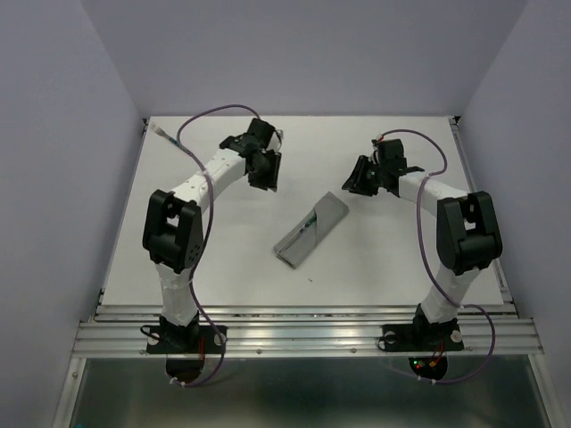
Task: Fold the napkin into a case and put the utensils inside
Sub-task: Move the fork to the center of the board.
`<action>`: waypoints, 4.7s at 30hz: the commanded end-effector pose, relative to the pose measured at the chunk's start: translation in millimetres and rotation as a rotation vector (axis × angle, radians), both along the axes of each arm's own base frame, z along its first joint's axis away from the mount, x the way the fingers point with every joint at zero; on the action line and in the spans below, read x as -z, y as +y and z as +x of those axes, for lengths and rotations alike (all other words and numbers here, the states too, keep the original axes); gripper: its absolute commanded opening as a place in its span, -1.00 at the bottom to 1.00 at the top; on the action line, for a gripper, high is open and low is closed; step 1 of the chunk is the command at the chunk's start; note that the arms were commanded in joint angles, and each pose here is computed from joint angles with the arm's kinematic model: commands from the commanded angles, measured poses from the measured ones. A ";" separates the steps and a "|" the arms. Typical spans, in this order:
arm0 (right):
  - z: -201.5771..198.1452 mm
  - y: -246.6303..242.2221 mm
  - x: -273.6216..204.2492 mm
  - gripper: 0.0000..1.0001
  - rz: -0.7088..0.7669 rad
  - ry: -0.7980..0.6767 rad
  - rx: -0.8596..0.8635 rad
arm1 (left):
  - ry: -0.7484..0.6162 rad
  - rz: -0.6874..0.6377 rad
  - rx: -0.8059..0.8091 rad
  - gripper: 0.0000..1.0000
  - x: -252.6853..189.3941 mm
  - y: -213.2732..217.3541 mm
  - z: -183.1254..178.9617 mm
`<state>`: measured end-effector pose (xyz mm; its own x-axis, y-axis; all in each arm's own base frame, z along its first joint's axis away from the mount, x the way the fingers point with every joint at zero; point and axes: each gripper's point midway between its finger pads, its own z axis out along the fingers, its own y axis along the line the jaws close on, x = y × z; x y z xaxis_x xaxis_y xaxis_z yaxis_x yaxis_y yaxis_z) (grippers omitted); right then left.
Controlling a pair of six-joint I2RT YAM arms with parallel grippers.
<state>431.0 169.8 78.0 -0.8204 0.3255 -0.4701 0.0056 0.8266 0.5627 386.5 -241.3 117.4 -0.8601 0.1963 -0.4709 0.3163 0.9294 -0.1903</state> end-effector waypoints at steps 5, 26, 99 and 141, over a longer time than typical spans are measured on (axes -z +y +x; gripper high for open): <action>1.6 -14.8 -20.5 -0.08 -0.060 -0.069 0.091 | -0.092 -0.108 -0.560 0.11 -45.4 157.5 68.2; -27.1 -3.5 -19.7 0.04 0.011 -0.044 0.018 | -0.201 -0.086 -1.002 0.33 17.3 323.0 227.9; -92.0 -22.2 -57.8 0.15 0.015 -0.122 0.046 | -0.093 0.020 -0.458 0.37 25.9 43.2 125.1; -84.8 -23.5 -77.5 0.59 0.000 -0.153 0.045 | -0.271 -0.139 -0.295 0.36 -2.7 62.6 182.3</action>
<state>339.4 144.5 130.9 -0.7641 0.3657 -0.5315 0.0011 0.8246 0.5657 548.3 -174.7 56.8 -0.8071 -0.1915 -0.5585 -0.0247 0.9561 -0.2920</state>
